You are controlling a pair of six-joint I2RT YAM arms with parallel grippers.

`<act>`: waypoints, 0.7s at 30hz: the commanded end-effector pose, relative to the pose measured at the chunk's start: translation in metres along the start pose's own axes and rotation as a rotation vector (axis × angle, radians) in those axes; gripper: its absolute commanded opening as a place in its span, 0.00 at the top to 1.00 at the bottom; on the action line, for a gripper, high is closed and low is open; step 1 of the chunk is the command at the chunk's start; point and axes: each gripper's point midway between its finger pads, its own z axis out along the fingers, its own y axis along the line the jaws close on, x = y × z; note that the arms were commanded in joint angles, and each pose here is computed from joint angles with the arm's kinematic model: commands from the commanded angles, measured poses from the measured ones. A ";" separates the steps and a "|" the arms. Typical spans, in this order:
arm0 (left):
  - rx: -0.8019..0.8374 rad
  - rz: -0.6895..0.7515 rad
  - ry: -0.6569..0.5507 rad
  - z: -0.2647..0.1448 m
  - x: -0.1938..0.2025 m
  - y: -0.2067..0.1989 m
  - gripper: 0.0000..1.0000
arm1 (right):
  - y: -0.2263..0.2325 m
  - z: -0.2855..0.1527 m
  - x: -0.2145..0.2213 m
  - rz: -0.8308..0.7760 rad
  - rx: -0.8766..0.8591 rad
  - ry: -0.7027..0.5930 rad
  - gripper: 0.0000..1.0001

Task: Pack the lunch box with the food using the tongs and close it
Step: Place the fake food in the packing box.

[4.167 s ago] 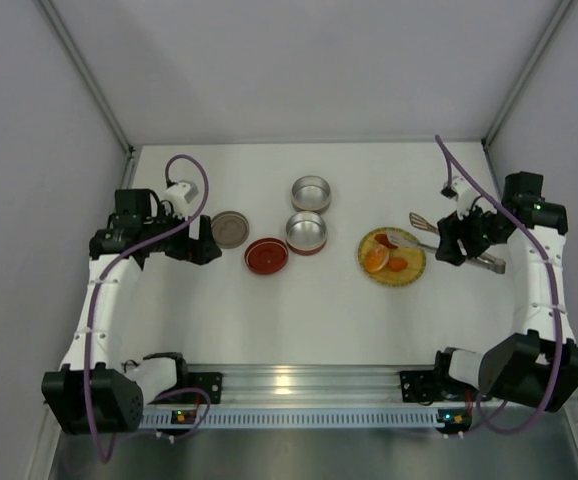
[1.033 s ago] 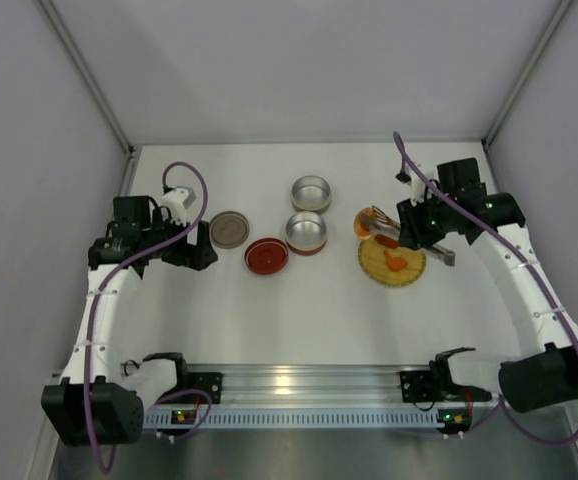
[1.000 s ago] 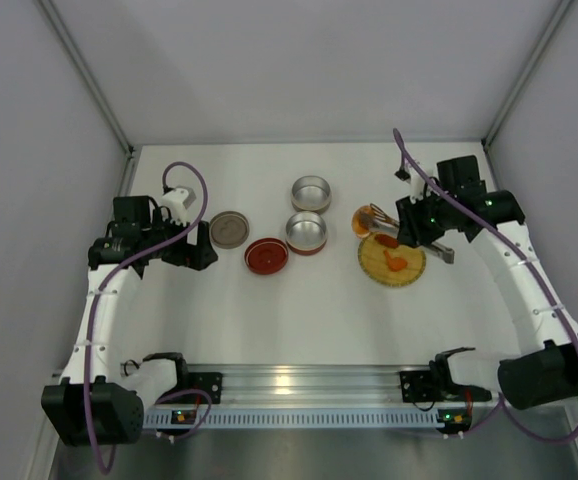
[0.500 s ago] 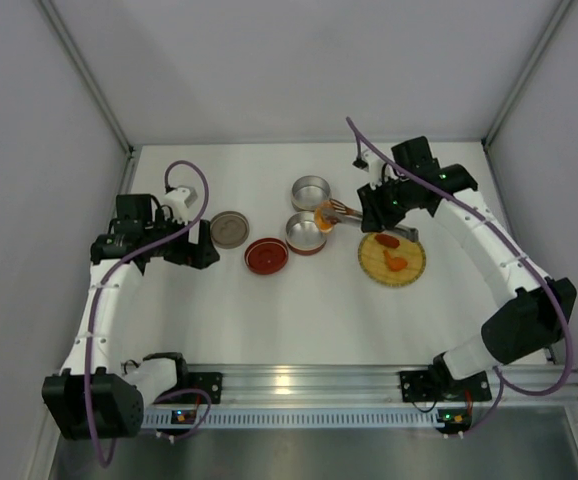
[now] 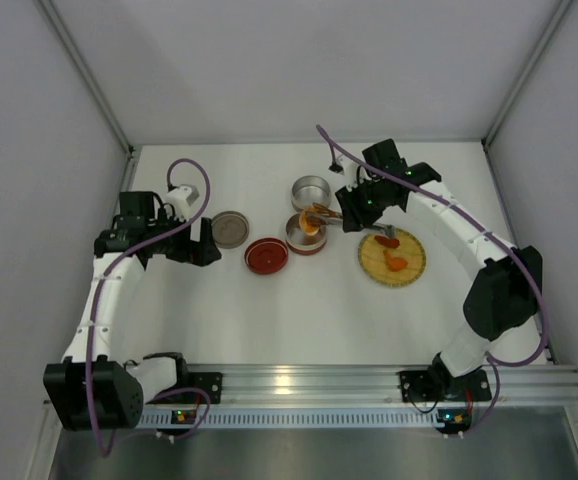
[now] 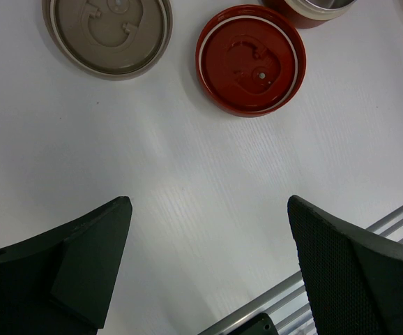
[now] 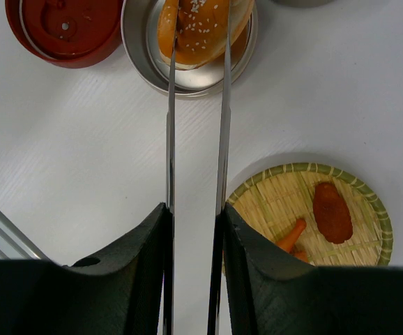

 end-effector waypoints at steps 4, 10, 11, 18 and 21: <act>0.019 0.018 -0.027 0.006 -0.009 0.000 0.02 | 0.006 0.007 -0.038 -0.058 0.003 -0.113 0.83; 0.016 0.014 -0.019 0.009 -0.006 0.002 0.01 | 0.010 0.014 -0.030 -0.065 -0.009 -0.089 0.83; 0.020 0.013 -0.017 0.009 -0.006 0.002 0.02 | 0.010 0.014 -0.029 -0.067 -0.009 -0.086 0.83; 0.021 0.010 -0.016 0.010 -0.006 0.002 0.02 | 0.011 0.019 -0.016 -0.071 -0.018 -0.055 0.83; 0.017 0.013 -0.017 0.009 -0.006 0.003 0.02 | 0.013 0.020 -0.012 -0.066 -0.027 -0.046 0.82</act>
